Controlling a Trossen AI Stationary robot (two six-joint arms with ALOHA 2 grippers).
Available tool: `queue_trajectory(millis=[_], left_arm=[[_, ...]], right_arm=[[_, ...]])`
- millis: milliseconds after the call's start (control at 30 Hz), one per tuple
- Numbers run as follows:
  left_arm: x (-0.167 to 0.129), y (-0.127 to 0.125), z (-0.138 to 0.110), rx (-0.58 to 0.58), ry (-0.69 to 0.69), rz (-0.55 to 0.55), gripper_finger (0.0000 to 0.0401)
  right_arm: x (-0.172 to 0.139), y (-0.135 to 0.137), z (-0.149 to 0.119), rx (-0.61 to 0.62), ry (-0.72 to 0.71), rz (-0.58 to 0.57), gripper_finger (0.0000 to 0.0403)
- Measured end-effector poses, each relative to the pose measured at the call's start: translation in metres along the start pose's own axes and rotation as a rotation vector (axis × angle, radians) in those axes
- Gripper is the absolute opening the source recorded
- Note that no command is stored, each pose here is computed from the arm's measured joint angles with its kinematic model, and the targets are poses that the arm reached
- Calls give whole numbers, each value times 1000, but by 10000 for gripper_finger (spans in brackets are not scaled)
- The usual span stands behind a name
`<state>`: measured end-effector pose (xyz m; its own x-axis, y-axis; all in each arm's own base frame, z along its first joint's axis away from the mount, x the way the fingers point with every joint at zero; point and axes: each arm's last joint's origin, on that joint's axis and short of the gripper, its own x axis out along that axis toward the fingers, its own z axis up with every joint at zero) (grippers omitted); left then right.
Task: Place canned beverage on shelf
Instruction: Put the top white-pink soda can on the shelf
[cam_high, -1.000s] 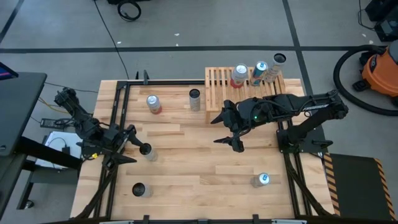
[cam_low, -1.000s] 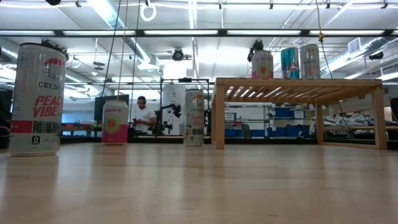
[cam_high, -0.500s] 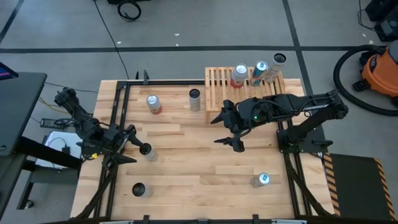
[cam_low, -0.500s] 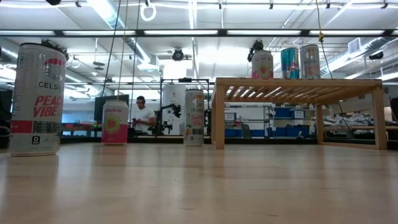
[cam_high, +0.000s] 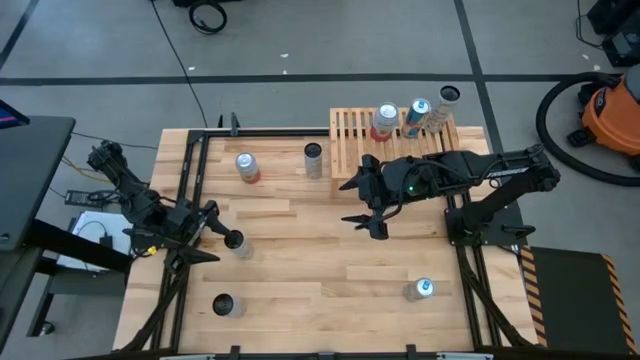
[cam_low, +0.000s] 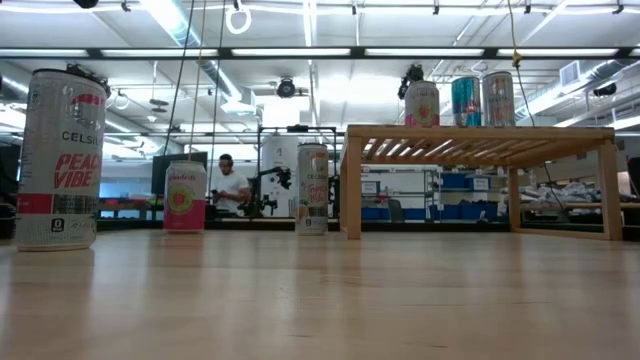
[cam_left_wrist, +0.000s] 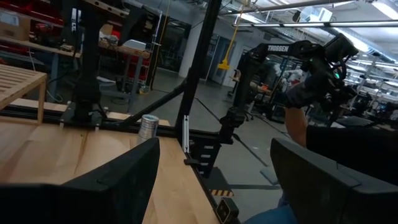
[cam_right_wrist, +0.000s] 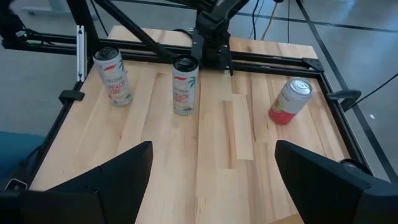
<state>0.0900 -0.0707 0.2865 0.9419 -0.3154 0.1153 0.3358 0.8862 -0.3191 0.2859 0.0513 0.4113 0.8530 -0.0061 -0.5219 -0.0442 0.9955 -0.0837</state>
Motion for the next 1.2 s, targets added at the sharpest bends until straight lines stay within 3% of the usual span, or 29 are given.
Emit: queue_trajectory(millis=[1200], left_arm=[[0, 2, 1, -35, -25, 66, 315]], right_arm=[[0, 0, 0, 52, 0, 0, 348]])
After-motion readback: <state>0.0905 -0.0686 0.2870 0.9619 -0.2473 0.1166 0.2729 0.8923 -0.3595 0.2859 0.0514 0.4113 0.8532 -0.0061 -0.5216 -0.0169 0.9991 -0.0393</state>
